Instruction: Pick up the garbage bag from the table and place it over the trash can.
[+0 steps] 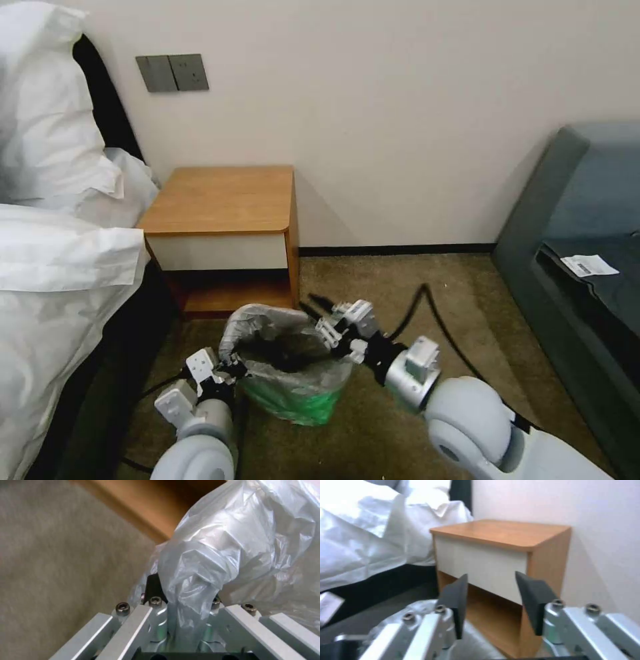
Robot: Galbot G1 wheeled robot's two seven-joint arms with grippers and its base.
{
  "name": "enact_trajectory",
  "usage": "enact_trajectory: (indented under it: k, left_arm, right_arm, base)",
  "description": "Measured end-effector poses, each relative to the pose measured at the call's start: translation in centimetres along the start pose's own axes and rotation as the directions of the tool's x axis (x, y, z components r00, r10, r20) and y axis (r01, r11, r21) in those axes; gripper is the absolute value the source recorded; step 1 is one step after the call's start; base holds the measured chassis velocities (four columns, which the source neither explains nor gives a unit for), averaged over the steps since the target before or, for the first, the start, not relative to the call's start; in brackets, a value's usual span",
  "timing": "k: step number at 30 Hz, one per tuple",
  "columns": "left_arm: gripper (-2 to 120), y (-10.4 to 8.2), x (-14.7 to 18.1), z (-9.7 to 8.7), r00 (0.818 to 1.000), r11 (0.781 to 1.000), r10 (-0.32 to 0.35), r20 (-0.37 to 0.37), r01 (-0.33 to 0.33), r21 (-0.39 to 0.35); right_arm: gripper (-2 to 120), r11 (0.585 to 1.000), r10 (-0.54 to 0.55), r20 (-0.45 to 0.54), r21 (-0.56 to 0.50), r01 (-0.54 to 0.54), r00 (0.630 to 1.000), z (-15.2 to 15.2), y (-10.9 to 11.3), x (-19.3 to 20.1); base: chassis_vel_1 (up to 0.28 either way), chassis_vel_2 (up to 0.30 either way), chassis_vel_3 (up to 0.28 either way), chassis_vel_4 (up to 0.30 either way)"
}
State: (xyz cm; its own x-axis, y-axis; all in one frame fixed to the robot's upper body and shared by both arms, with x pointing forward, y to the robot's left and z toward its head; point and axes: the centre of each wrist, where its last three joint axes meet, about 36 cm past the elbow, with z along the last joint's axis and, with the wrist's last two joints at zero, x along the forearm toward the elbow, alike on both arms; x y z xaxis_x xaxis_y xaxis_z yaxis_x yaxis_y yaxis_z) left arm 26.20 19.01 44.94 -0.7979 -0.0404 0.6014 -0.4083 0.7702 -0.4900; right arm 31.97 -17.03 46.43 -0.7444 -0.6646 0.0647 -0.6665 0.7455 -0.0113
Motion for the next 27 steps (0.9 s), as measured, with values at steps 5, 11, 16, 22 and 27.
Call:
enact_trajectory:
  k: [5,11,16,22,27]
  left_arm:
    - [7,0.3,0.0,0.3,0.998,0.999,-0.042,-0.044,0.042,-0.009]
    - [7,1.2,-0.8,1.0,0.994,0.996,-0.084,-0.075,0.08,-0.048]
    - [7,1.4,-1.3,1.5,0.991,0.994,-0.104,-0.085,0.1,-0.053]
    - [7,1.6,-1.7,2.0,0.989,0.993,-0.119,-0.087,0.116,-0.036]
    - [23,1.6,-1.8,2.1,0.989,0.992,-0.12,-0.087,0.118,-0.035]
  right_arm:
    - [59,1.0,0.02,0.025,-0.018,-0.02,0.999,1.2,0.0,0.0]
    - [79,0.999,0.036,0.059,-0.041,-0.034,0.998,2.1,0.5,-0.5]
    - [98,0.999,0.018,0.06,-0.04,-0.015,0.998,2.9,1.2,-0.5]
    - [100,0.999,0.007,0.058,-0.043,-0.004,0.998,3.7,1.5,-0.5]
    - [100,0.999,-0.003,0.055,-0.031,0.004,0.998,4.0,1.2,-0.8]
  base:
    - [0.0,0.0,0.0,0.0]
    - [0.0,0.0,0.0,0.0]
    - [0.0,0.0,0.0,0.0]
    - [0.0,0.0,0.0,0.0]
    - [0.0,0.0,0.0,0.0]
